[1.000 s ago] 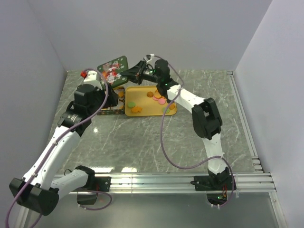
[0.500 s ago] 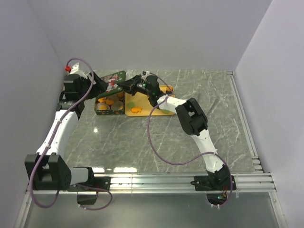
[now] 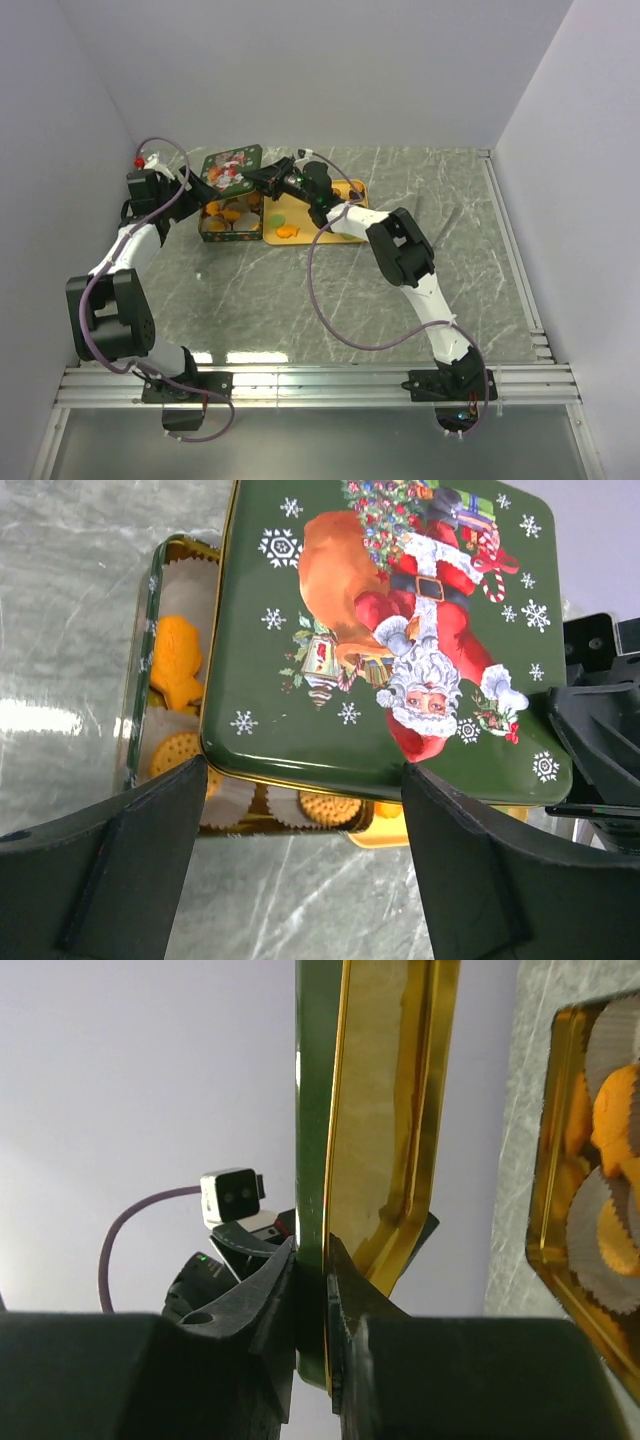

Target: Pack the cookies

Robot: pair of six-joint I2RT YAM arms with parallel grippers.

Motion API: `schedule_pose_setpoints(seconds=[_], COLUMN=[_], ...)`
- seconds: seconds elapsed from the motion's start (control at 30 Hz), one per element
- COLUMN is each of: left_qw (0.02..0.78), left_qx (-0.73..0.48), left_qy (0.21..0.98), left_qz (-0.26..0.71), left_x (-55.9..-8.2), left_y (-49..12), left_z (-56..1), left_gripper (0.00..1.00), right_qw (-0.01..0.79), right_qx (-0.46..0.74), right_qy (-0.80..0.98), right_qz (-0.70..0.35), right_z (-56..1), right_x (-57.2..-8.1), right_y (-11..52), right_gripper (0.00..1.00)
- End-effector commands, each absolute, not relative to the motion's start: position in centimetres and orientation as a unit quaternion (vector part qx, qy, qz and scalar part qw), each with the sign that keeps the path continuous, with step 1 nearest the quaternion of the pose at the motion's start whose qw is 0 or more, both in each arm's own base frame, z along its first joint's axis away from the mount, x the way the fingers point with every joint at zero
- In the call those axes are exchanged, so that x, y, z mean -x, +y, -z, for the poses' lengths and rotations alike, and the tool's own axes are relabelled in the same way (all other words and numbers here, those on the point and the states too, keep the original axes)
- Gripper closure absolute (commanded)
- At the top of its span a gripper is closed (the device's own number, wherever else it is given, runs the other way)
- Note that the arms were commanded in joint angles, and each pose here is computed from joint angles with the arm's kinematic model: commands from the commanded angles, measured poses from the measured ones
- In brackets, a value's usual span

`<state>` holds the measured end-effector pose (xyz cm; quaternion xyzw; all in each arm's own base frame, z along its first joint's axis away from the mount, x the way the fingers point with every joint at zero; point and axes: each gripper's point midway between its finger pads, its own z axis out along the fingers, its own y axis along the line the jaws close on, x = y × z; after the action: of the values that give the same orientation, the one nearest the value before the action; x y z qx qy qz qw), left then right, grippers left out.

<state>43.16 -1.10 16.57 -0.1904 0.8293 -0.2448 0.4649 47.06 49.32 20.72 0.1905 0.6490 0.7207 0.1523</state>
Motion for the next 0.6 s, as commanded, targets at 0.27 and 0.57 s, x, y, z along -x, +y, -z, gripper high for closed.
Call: schedule_pose_setpoints(seconds=[0.27, 0.57], left_qw=[0.477, 0.461], left_qx=[0.173, 0.187], left_qy=[0.852, 0.848], left_qz=[0.129, 0.185], left_x=[-45.3, -47.4], left_y=[4.4, 4.3], left_z=[-15.6, -13.0], left_gripper=[0.17, 0.18], right_qw=[0.182, 0.176], right_qx=[-0.184, -0.178], right_qy=[0.637, 0.652], right_qz=[-0.725, -0.716], right_z=[-19.9, -18.9], right_x=[-48.4, -47.5], right_y=[51.2, 51.1], right_gripper=[1.00, 1.00])
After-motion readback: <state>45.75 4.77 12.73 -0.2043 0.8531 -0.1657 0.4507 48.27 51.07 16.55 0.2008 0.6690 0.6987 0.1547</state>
